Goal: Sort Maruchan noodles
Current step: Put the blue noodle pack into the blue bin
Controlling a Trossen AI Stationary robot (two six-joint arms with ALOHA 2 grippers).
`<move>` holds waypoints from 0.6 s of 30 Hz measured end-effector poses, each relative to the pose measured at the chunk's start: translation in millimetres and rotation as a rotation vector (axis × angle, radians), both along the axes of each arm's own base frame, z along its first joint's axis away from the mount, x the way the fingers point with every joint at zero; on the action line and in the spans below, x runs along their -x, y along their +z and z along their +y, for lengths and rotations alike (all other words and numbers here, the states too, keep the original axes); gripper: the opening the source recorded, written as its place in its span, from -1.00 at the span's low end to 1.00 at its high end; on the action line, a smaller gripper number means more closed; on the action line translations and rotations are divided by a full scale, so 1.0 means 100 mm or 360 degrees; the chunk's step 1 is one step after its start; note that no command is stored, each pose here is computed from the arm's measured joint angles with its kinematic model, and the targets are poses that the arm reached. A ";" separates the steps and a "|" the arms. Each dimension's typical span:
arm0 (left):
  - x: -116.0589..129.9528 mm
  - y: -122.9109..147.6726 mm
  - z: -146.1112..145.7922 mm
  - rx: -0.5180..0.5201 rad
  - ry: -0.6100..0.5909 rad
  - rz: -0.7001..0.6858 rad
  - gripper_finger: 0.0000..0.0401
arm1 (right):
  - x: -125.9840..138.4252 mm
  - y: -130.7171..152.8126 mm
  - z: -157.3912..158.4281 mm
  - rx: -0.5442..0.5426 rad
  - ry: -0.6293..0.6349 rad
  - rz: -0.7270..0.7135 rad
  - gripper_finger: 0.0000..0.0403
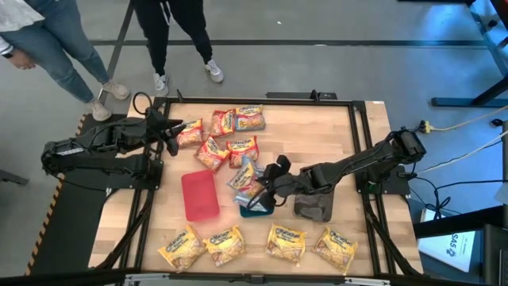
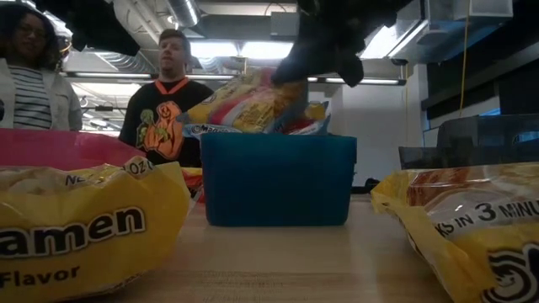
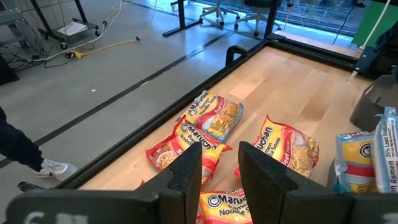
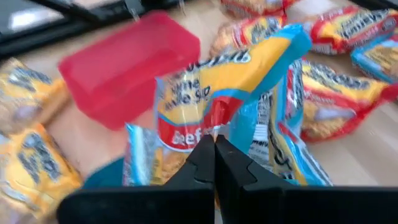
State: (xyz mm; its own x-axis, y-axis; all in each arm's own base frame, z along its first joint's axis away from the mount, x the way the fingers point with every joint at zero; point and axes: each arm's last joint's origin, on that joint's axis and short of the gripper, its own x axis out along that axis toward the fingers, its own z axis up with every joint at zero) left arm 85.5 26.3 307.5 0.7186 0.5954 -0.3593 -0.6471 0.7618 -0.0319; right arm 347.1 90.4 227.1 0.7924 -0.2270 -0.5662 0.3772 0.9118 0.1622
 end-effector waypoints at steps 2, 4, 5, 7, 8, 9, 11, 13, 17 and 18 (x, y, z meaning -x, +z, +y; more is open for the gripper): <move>0.00 0.00 0.00 0.0000 0.0000 0.0000 -0.51 | 0.01 -0.02 0.00 0.0002 0.0009 0.0037 -1.00; 0.00 0.00 0.00 0.0000 0.0000 0.0000 -0.51 | 0.01 -0.02 0.01 -0.0022 0.0035 0.0034 -1.00; 0.00 0.00 0.00 0.0000 -0.0001 0.0000 -0.51 | 0.01 -0.02 0.03 -0.0023 0.0045 0.0037 -1.00; 0.00 0.00 0.00 0.0000 0.0000 0.0000 -0.51 | 0.03 -0.03 0.08 -0.0025 0.0071 0.0050 -1.00; 0.00 0.00 0.00 0.0000 -0.0001 0.0001 -0.51 | 0.05 -0.03 0.11 -0.0029 0.0082 0.0062 -1.00; 0.00 0.00 0.00 -0.0001 0.0000 0.0001 -0.51 | 0.06 -0.04 0.14 -0.0042 0.0086 0.0080 -1.00; 0.00 0.00 0.00 -0.0002 0.0002 0.0001 -0.51 | 0.10 -0.07 0.19 -0.0062 0.0086 0.0117 -1.00; 0.00 0.00 0.00 -0.0006 0.0009 0.0001 -0.51 | 0.12 -0.08 0.23 -0.0076 0.0088 0.0134 -1.00; 0.00 0.00 0.01 -0.0017 0.0034 0.0003 -0.51 | 0.14 -0.08 0.27 -0.0140 0.0098 0.0145 -1.00; 0.00 0.00 0.01 -0.0017 0.0035 0.0004 -0.51 | 0.14 -0.09 0.27 -0.0164 0.0110 0.0154 -1.00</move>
State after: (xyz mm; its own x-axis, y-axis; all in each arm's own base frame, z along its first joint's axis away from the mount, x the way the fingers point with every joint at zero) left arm 85.1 26.9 307.6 0.7044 0.6150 -0.3543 -0.6639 0.7475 -0.0222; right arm 333.4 117.6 218.1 0.7448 -0.1108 -0.6580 0.3326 0.9166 0.2221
